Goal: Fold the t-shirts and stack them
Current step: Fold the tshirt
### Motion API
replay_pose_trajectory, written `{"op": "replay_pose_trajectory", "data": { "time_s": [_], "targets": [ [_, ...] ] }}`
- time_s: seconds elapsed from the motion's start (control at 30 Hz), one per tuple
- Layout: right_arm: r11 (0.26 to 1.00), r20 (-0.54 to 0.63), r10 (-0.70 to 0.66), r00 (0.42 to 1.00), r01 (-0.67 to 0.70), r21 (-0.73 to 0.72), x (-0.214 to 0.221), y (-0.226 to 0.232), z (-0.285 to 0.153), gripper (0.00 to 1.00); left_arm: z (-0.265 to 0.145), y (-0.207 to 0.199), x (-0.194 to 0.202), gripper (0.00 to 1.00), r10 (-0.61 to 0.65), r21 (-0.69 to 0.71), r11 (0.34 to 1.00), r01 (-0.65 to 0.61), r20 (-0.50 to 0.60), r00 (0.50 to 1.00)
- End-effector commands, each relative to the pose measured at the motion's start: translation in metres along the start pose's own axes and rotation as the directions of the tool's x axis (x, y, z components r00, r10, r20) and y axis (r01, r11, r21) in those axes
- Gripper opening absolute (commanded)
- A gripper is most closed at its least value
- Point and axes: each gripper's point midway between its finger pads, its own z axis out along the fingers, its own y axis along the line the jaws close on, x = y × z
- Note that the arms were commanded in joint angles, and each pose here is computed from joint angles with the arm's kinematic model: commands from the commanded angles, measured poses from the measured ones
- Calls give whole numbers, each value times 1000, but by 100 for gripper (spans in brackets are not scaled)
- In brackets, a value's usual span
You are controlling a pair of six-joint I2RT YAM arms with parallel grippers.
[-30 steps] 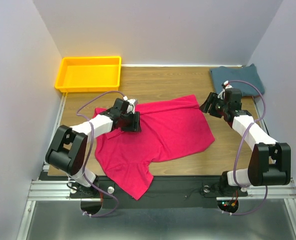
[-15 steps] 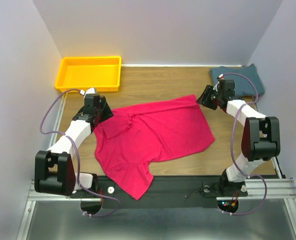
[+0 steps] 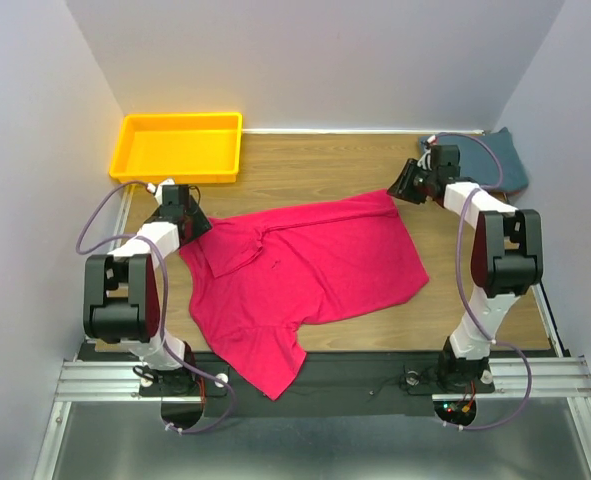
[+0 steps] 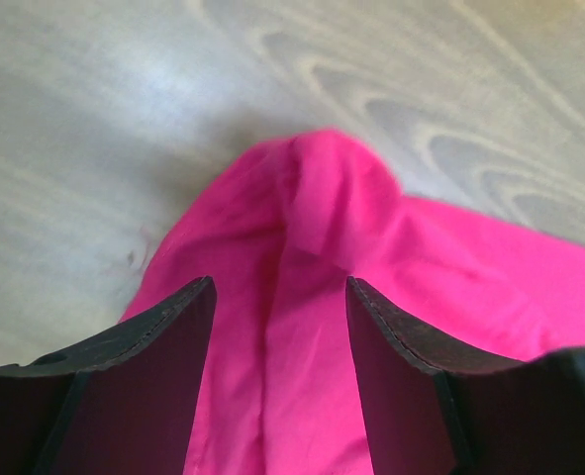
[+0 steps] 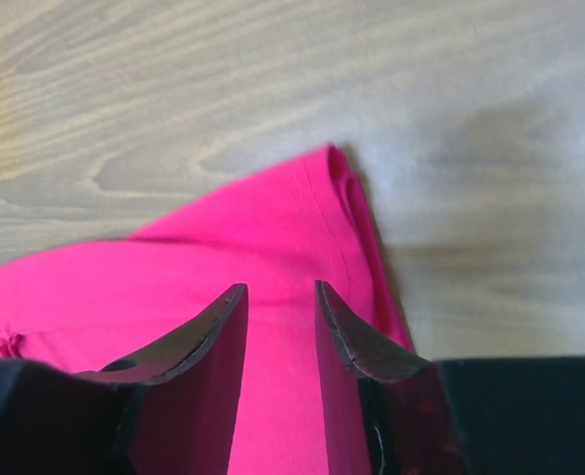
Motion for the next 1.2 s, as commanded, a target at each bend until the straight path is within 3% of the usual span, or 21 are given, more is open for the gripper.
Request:
{"op": "replay_pose_trajectory", "data": {
  "time_s": [0.0,0.33,0.5,0.57,0.67,0.8,1.0,1.13,1.17],
  "targets": [
    [992,49,-74,996,79,-100,-26,30,10,38,1,-25,-37,65,8,73,997,-14,77,997],
    [991,-35,-44,998,39,-131,-11,26,59,28,16,-18,-18,53,40,49,998,-41,21,999],
    [999,-44,-26,999,23,-46,-3,-1,73,27,24,-9,-11,33,39,3,999,-39,6,999],
    [998,-28,47,998,-46,37,-3,-27,73,24,29,0,-13,23,21,-15,1000,-21,2,1000],
    [986,1,91,996,-91,140,-1,-53,70,23,31,4,-13,17,9,-17,1000,-9,-6,1000],
    [956,65,151,986,-162,243,-13,-99,54,24,37,-3,-14,17,14,13,1000,-13,-27,1000],
    [958,81,137,987,-153,242,-22,-102,46,24,47,-22,-22,17,31,76,997,-28,-43,999],
    [977,103,83,991,-102,189,-39,-82,31,28,39,-42,-44,29,36,140,990,-35,-4,999],
    [982,107,72,992,-89,169,-43,-76,27,29,37,-46,-46,40,41,153,987,-40,-2,999]
  ]
}}
